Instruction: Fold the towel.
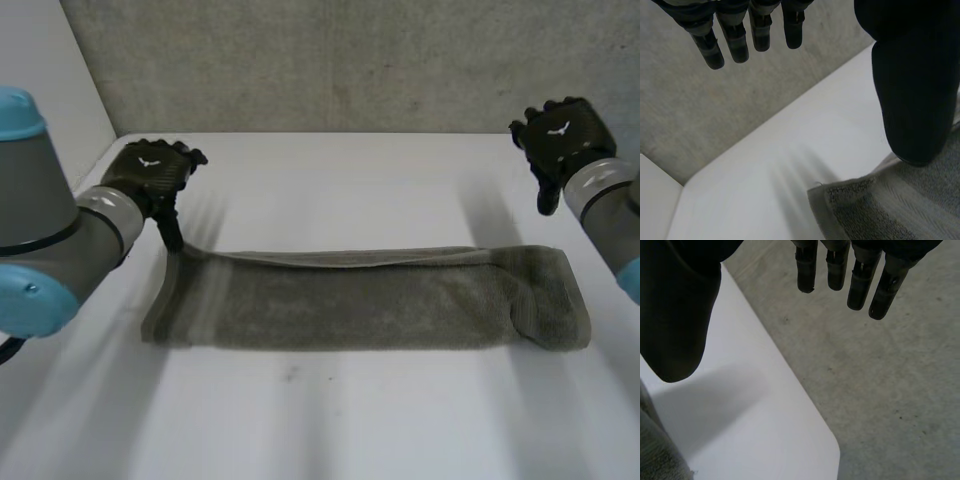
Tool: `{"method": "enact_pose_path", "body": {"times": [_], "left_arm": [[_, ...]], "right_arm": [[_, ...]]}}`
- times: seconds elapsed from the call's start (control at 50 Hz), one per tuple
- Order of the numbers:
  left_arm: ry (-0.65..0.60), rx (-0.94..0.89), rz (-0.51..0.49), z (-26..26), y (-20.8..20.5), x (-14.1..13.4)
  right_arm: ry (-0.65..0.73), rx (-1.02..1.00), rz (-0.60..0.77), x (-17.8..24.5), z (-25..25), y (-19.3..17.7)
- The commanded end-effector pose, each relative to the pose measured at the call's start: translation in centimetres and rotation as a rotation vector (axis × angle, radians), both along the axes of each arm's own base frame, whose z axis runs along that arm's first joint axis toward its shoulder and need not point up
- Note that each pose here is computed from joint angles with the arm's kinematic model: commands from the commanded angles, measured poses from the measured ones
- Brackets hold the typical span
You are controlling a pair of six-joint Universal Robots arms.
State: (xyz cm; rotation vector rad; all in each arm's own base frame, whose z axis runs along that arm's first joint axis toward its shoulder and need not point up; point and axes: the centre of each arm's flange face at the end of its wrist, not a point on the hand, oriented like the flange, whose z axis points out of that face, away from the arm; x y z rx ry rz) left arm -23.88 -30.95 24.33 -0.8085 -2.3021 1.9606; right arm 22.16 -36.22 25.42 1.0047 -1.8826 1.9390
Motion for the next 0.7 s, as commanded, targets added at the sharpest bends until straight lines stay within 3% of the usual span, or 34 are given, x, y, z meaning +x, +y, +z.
{"method": "enact_pose_path", "body": {"times": [0.02,0.24,0.34,0.56,0.7], "left_arm": [[-0.001,0.008,-0.018,0.8,3.9,1.1],[-0.026,0.115,-0.052,-2.0,7.8,1.9],[-0.030,0.177,-0.090,-4.0,8.9,1.9],[-0.016,0.133,-0.082,-5.6,8.1,2.0],[-0.017,0.138,-0.082,-5.8,8.2,2.0]], "right_arm": [[0.012,0.056,-0.009,-1.3,0.4,3.7],[0.028,0.298,-0.050,-4.6,-2.7,8.2],[-0.031,0.394,-0.088,-7.1,-5.1,9.3],[-0.216,0.442,-0.104,-8.6,-8.6,8.2],[-0.263,0.467,-0.099,-8.6,-10.2,7.2]]}}
